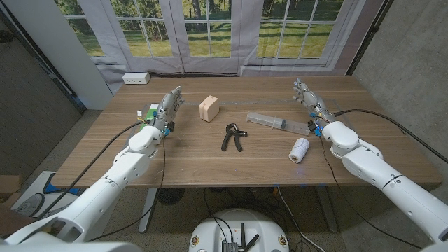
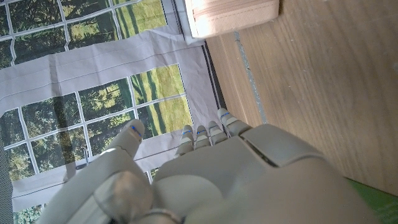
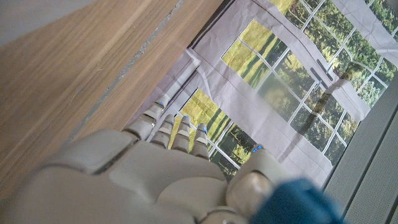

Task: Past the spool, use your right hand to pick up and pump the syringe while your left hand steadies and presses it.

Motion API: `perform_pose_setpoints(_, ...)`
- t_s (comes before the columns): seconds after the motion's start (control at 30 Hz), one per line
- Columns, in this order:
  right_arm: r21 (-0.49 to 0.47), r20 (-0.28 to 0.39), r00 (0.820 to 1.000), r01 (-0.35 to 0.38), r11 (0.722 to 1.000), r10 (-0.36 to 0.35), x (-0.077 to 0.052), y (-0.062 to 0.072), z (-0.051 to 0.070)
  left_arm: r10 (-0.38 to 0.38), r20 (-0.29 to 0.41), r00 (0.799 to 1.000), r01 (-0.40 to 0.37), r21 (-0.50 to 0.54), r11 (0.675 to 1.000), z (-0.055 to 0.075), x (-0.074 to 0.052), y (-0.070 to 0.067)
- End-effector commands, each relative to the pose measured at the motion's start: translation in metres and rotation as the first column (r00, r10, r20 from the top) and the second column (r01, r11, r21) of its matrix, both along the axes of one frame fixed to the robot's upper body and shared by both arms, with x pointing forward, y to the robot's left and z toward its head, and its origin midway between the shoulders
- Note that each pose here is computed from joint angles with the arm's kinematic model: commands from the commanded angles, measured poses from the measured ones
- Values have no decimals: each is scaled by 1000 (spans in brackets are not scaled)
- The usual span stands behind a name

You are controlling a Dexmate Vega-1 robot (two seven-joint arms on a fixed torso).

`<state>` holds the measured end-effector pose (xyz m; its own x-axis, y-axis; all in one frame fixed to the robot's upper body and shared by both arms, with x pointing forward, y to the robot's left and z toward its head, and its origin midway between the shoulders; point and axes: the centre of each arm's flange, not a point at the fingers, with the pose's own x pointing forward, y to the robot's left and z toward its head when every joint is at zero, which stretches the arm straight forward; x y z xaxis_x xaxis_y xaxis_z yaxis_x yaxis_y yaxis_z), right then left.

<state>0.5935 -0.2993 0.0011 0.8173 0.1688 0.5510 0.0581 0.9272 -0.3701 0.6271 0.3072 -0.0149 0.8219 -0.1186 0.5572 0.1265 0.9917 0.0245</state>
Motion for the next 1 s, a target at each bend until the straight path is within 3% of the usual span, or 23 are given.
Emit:
perform_pose_setpoints(0.03, -168, 2, 994, 109, 980, -110, -15, 0, 12, 16, -4, 1000, -16, 3, 1000, 2, -5, 3)
perform_pose_setpoints(0.33, -283, -1, 983, 177, 943, -185, -28, -1, 19, 22, 1, 1000, -22, -6, 1000, 3, -4, 5)
perform_pose_setpoints(0.73, -414, -45, 966, 214, 885, -254, -42, 4, 27, 23, -10, 1000, -23, -9, 1000, 1, -3, 7)
perform_pose_setpoints(0.93, -486, -61, 954, 229, 844, -294, -47, 9, 34, 25, -11, 1000, -25, -14, 1000, 1, -3, 9)
perform_pose_setpoints(0.97, -506, -63, 949, 237, 829, -310, -47, 10, 35, 25, -10, 1000, -25, -13, 1000, 1, -3, 9)
perform_pose_setpoints(1.0, -565, -57, 938, 252, 786, -342, -47, 11, 35, 25, -11, 1000, -25, -12, 1000, 0, -3, 10)
